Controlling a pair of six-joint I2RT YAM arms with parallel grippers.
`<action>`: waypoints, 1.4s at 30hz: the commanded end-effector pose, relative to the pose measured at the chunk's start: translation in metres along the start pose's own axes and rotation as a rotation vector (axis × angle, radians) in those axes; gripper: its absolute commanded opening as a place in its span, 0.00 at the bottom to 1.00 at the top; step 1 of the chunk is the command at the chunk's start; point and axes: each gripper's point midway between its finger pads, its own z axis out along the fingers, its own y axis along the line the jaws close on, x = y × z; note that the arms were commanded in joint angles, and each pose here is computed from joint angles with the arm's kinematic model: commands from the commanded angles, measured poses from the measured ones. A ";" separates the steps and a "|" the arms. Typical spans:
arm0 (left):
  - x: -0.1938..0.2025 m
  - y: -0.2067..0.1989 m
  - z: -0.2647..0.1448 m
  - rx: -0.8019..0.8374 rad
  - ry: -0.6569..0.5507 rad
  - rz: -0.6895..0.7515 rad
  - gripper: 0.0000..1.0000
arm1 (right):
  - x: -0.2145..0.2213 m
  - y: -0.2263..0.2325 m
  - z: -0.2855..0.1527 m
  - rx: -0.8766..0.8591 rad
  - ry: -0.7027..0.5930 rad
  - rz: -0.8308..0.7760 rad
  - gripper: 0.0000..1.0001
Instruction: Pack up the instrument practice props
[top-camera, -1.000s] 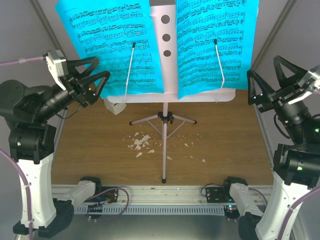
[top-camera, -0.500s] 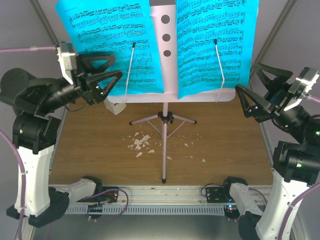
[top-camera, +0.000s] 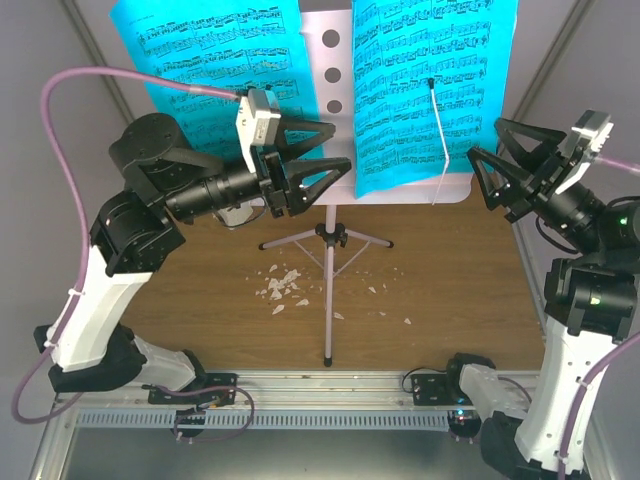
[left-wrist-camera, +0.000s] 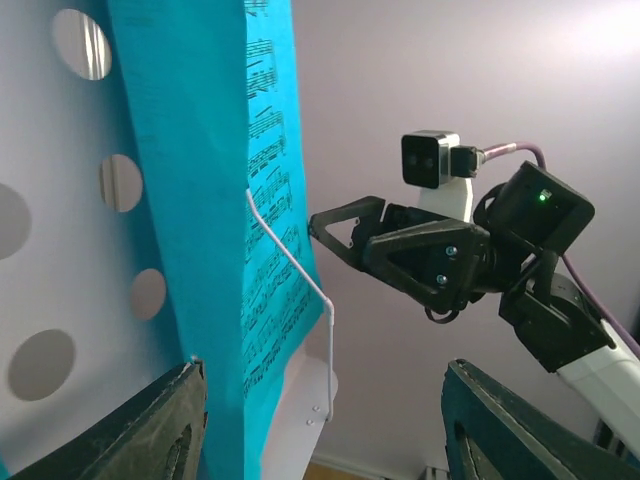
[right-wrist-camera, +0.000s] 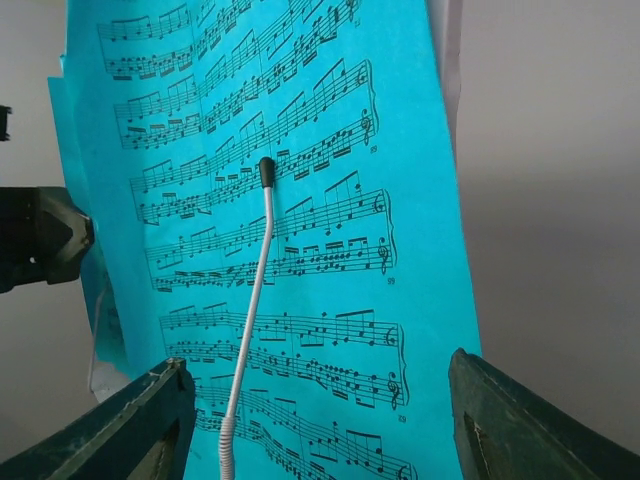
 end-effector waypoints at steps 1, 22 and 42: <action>-0.024 -0.002 -0.002 -0.073 -0.086 0.070 0.65 | 0.001 0.005 0.000 -0.030 0.023 -0.003 0.68; -0.017 0.005 0.038 -0.315 -0.142 0.137 0.65 | 0.007 0.010 0.002 -0.088 0.030 0.039 0.60; -0.007 0.016 0.022 -0.421 -0.144 0.149 0.54 | 0.018 0.008 0.020 -0.114 0.037 0.107 0.56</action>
